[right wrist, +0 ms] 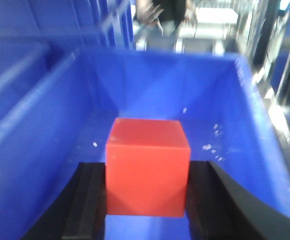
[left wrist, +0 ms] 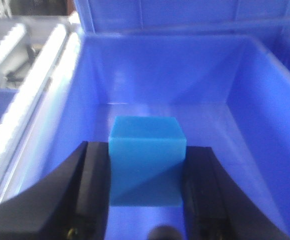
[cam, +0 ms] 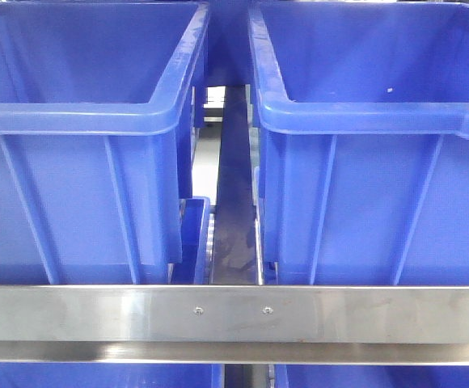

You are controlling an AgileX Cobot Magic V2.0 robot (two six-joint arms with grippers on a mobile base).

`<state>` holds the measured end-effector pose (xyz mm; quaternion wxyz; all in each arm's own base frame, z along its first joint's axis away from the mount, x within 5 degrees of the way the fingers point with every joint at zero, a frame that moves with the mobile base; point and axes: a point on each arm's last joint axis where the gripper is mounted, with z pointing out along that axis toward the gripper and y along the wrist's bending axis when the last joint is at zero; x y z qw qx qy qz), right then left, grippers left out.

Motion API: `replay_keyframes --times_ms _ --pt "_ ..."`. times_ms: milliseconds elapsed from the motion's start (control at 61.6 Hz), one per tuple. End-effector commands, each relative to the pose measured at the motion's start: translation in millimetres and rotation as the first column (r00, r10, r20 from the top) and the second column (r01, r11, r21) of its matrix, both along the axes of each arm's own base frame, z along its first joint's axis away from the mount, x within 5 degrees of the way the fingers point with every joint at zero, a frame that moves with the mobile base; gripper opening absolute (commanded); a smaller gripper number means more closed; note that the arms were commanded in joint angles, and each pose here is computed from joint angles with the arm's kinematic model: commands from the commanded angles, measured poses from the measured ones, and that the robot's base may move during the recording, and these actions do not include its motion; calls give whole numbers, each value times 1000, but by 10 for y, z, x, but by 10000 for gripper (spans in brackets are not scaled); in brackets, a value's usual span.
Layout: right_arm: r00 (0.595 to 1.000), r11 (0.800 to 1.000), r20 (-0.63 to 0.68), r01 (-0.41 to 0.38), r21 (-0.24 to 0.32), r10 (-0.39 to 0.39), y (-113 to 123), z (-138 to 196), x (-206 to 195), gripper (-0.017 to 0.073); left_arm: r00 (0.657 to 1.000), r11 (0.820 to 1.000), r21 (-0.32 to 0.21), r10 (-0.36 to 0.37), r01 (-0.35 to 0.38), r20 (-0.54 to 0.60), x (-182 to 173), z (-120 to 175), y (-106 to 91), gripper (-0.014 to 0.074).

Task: Sort and place red and blue blocks on shelf
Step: 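Open both grippers to release the blue and red cubes, then close both empty grippers inside the bins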

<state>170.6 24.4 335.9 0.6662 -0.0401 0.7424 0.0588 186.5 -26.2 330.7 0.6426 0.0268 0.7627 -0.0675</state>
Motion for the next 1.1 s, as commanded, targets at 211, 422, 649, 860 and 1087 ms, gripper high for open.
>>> replay_keyframes --times_ms 211,422,649,860,1087 --pt "991 998 124 -59 15 56 182 84 308 57 980 987 -8 -157 159 119 328 31 -401 123" --pt "993 998 97 -65 11 64 209 26 364 57 976 986 -13 -160 163 149 414 -2 -434 123" --pt "993 998 97 -65 10 64 210 25 366 131 975 986 -13 -160 164 155 414 4 -434 227" --pt "993 998 98 -65 11 64 210 26 366 586 978 987 -43 -146 154 149 416 2 -426 578" --pt "994 998 93 -65 10 64 210 22 366 623 979 987 -42 -146 153 142 416 -4 -426 605"
